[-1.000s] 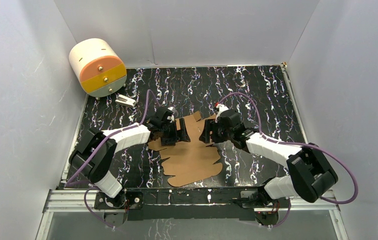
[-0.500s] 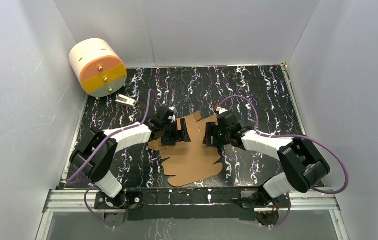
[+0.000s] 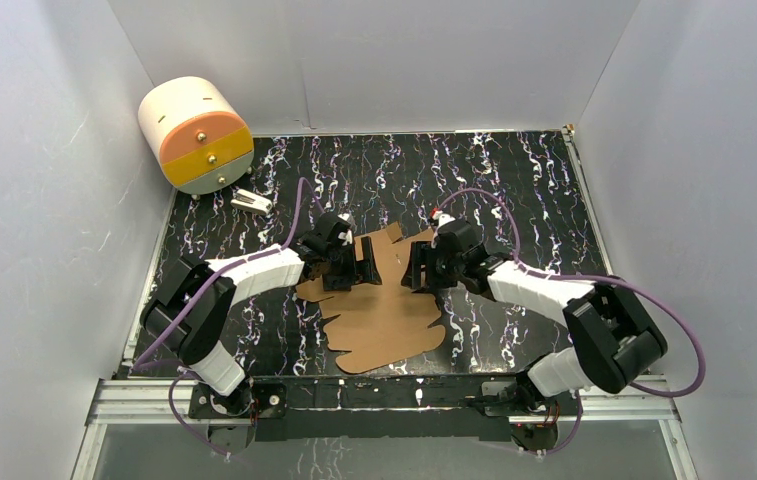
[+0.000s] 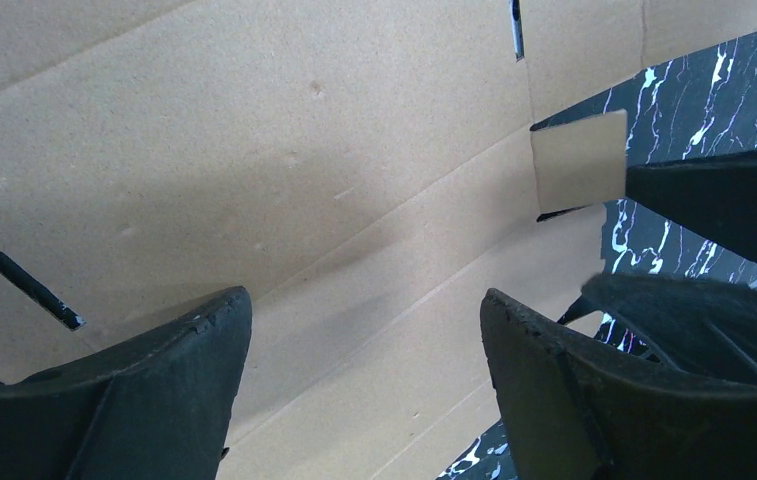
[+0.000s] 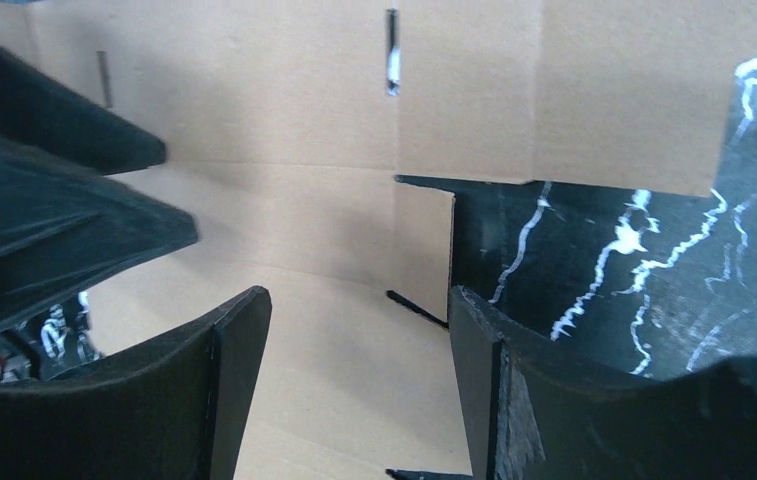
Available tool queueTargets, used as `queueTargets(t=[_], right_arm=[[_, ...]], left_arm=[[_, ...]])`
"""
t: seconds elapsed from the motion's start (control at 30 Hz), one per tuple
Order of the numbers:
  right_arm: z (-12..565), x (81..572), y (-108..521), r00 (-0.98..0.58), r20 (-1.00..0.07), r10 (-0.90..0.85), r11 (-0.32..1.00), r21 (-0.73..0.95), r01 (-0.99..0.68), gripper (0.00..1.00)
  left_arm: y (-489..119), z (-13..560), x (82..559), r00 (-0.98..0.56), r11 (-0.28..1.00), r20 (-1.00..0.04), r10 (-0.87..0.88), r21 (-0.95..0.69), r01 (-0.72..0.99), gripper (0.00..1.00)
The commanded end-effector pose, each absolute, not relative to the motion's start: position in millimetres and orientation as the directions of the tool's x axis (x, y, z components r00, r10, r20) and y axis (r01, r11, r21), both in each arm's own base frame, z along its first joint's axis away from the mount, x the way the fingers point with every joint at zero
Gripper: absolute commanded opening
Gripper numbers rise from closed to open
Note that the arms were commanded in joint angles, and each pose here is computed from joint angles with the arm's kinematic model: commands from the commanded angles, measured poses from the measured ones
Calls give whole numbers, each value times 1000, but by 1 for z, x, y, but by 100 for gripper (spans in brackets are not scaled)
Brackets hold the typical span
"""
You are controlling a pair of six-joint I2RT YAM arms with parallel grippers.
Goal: Fold the paper box
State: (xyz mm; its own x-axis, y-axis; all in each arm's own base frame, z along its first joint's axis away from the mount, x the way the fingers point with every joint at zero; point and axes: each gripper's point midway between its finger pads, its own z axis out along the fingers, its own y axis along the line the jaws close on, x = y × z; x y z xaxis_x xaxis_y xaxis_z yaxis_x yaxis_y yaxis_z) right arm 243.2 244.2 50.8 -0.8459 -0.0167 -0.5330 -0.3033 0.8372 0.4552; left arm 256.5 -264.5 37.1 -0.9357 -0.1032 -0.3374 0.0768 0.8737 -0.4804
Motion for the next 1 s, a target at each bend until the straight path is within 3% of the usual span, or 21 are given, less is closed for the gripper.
queueTargets(t=[0.0, 0.37, 0.63, 0.97], right_arm=[[101, 252, 274, -787, -617, 13, 732, 542, -413, 74], [101, 244, 291, -810, -586, -36, 659, 595, -460, 71], [77, 245, 290, -835, -549, -41, 683, 595, -424, 69], [101, 257, 272, -767, -640, -45, 746, 489, -452, 70]], left_arm=[[-250, 17, 246, -952, 916, -299, -71, -396, 56, 82], [-252, 17, 247, -952, 916, -298, -68, -397, 59, 82], [-255, 18, 247, -951, 913, -302, -70, -403, 61, 82], [-258, 52, 256, -925, 897, -369, -92, -434, 84, 84]])
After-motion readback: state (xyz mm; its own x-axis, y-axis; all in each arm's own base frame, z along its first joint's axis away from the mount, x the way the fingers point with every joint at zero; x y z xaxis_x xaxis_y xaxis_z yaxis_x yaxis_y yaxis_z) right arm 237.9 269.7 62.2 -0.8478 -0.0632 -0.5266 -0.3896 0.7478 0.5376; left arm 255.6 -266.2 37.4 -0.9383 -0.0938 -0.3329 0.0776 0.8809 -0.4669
